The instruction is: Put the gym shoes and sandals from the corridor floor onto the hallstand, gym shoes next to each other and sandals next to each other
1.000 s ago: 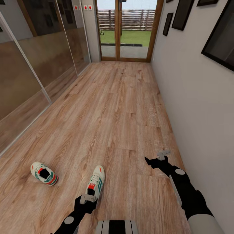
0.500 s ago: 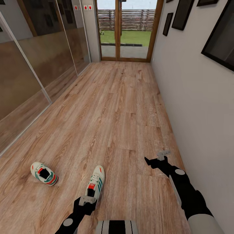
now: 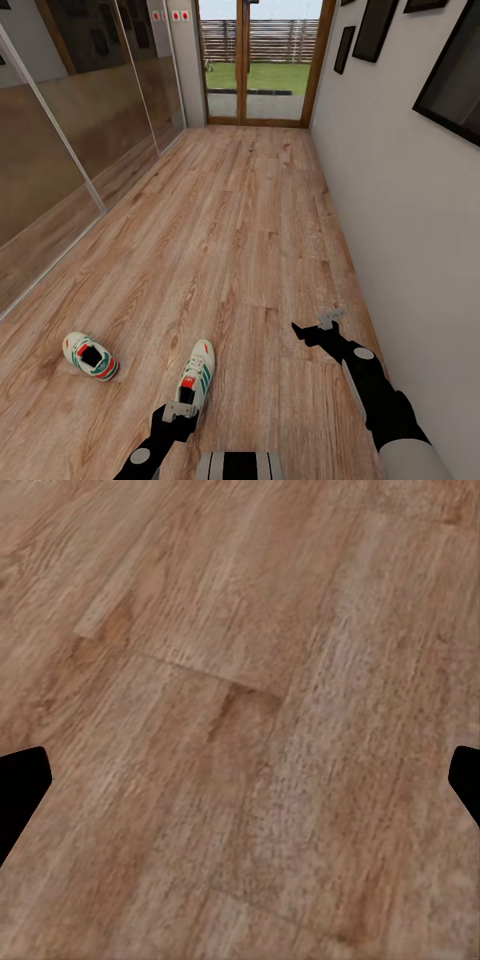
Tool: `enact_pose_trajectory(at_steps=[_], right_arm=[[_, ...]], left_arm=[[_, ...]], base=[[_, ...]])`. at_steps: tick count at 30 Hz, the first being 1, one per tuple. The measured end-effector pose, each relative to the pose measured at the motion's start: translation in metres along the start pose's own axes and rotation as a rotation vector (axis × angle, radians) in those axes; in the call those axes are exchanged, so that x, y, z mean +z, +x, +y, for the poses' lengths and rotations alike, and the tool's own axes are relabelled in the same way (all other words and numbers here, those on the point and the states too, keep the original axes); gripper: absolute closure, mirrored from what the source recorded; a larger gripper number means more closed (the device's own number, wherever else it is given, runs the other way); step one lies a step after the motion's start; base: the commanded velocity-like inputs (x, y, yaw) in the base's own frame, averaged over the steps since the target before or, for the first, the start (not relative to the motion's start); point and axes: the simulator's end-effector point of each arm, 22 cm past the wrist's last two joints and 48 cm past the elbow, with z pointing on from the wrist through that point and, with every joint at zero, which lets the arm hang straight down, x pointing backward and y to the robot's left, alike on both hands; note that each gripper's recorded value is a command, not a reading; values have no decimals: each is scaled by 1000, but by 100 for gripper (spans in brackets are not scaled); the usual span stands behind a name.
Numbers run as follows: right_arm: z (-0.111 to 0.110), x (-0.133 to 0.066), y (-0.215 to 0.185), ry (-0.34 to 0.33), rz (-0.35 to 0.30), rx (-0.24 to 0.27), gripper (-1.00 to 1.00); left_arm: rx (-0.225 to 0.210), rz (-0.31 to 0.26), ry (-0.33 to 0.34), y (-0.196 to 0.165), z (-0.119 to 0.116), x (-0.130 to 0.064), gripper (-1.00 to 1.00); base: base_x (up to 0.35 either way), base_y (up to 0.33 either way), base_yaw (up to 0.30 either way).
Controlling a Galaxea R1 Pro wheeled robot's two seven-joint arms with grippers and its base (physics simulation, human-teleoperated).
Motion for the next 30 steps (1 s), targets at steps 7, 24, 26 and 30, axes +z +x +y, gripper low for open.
enact_pose_trajectory(at_steps=[7, 24, 26, 30], right_arm=[[1, 0, 0, -1, -1, 1, -100], [-1, -1, -5, 3, -10, -4, -100], [-2, -1, -5, 4, -11, -4, -100], [-2, -1, -6, 5, -11, -5, -100]], left_arm=[[0, 0, 0, 0, 0, 0, -100], [6, -1, -6, -2, 0, 1, -100], [6, -2, -9, -3, 0, 1, -100], [7, -3, -13, -3, 2, 1, -100]], base=[[0, 0, 0], [0, 0, 0], [0, 0, 0], [0, 0, 0]])
